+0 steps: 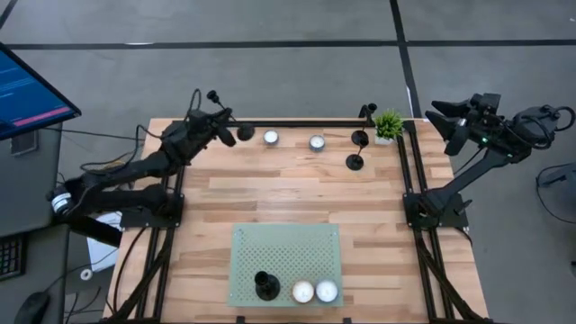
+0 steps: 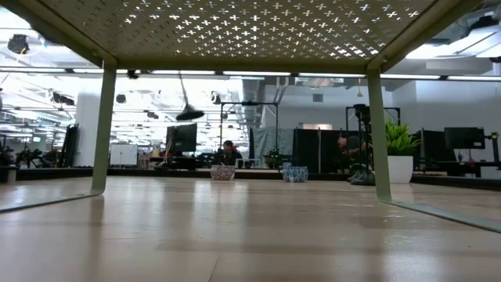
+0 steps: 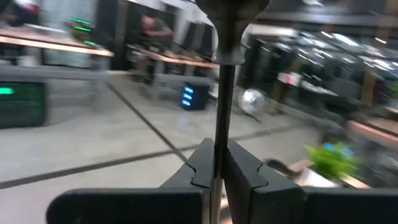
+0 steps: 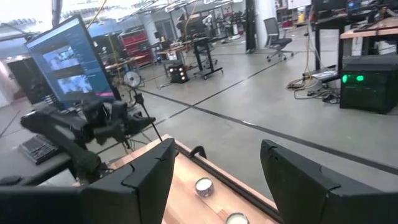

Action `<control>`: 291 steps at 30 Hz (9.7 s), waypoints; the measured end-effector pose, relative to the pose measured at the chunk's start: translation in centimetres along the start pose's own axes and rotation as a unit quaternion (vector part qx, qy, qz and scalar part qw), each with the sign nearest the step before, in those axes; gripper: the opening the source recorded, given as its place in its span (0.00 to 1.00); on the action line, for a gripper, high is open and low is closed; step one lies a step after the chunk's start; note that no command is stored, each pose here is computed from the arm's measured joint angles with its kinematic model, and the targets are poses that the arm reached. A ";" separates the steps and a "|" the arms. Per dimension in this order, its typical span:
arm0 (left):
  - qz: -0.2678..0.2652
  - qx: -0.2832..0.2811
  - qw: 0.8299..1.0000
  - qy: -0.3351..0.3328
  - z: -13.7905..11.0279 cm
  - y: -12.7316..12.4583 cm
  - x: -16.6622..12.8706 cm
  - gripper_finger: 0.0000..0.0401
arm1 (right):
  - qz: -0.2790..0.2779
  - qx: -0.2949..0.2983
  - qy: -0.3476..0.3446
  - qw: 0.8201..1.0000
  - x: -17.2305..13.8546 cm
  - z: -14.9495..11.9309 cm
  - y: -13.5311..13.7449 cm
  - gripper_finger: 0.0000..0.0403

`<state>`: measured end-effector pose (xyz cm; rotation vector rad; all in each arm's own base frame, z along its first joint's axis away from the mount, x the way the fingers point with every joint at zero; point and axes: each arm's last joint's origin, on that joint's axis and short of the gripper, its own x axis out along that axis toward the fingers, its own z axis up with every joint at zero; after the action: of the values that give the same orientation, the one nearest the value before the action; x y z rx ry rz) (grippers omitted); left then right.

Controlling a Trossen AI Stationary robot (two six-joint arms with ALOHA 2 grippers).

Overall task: Stock candles on shelf
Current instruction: Put the black candle holder on the shelf

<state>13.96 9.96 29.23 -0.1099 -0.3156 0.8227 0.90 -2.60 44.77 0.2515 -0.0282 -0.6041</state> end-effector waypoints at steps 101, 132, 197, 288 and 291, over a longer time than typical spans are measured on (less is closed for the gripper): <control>-0.378 -0.085 0.887 0.250 6.6 -22.4 -21.5 0.04 | 0.056 0.027 0.058 0.996 -0.1 -1.1 0.0 0.57; -0.373 -0.074 0.892 0.243 6.5 -22.5 -21.3 0.22 | 0.056 0.023 0.058 0.996 -0.1 -1.1 0.0 0.57; -0.156 -0.104 0.967 0.171 15.9 -7.6 -13.3 0.16 | -0.327 -0.003 0.183 0.927 8.2 -10.1 5.3 0.57; -0.124 -0.087 0.976 0.159 16.1 -7.8 -12.7 0.47 | -0.334 0.029 0.459 0.823 28.0 -11.0 -10.6 0.34; -0.124 -0.086 0.976 0.159 16.1 -7.8 -12.7 0.47 | -0.329 0.033 0.460 0.824 28.1 -11.1 -10.6 0.26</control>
<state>6.25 -5.05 43.21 -0.3539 -0.0947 0.5174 19.20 -24.39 30.16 0.6131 1.0191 -1.1169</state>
